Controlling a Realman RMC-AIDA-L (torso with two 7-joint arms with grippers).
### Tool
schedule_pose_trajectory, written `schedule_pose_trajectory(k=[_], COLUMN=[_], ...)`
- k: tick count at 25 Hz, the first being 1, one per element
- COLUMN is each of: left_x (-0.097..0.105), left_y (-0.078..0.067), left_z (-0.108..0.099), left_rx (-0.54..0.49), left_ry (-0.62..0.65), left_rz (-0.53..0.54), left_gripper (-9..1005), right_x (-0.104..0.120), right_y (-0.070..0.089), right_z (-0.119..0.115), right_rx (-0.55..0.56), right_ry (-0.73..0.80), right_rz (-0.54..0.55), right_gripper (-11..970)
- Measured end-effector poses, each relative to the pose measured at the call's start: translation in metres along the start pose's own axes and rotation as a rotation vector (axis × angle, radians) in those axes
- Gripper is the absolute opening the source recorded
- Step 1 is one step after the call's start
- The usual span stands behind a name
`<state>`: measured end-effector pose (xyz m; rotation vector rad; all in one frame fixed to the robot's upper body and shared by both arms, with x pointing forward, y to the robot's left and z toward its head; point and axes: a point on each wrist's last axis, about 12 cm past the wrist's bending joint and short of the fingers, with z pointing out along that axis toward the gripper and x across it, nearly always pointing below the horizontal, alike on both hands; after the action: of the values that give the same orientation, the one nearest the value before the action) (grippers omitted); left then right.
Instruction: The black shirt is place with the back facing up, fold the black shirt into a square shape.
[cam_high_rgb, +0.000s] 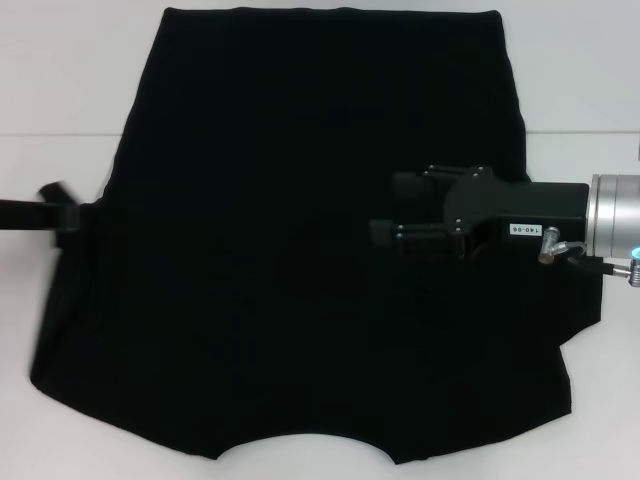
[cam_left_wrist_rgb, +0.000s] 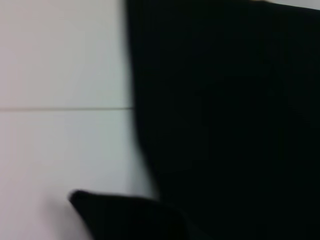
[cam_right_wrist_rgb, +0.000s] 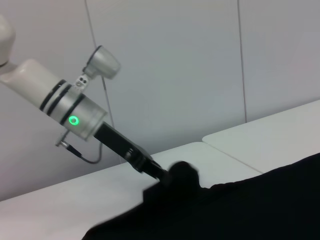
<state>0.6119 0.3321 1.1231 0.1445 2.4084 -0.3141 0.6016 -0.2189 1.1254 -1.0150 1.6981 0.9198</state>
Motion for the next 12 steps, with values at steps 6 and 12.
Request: schedule_pose_trajectory(k=[6, 12], left_x=[-0.004, 0.003], left_y=[-0.045, -0.063], left_z=[0.018, 0.03], left_rx=[0.113, 0.198], left_ry=[0.006, 0.005], left_rz=[0.13, 0.125], left_gripper=[-1, 26], right_x=[0.001, 0.001], right_y=[0.0, 0.001], right_z=[-0.001, -0.001], right_rx=[-0.001, -0.003], right_ry=[-0.003, -0.003], right_rz=[0.004, 0.003], right_gripper=[852, 853])
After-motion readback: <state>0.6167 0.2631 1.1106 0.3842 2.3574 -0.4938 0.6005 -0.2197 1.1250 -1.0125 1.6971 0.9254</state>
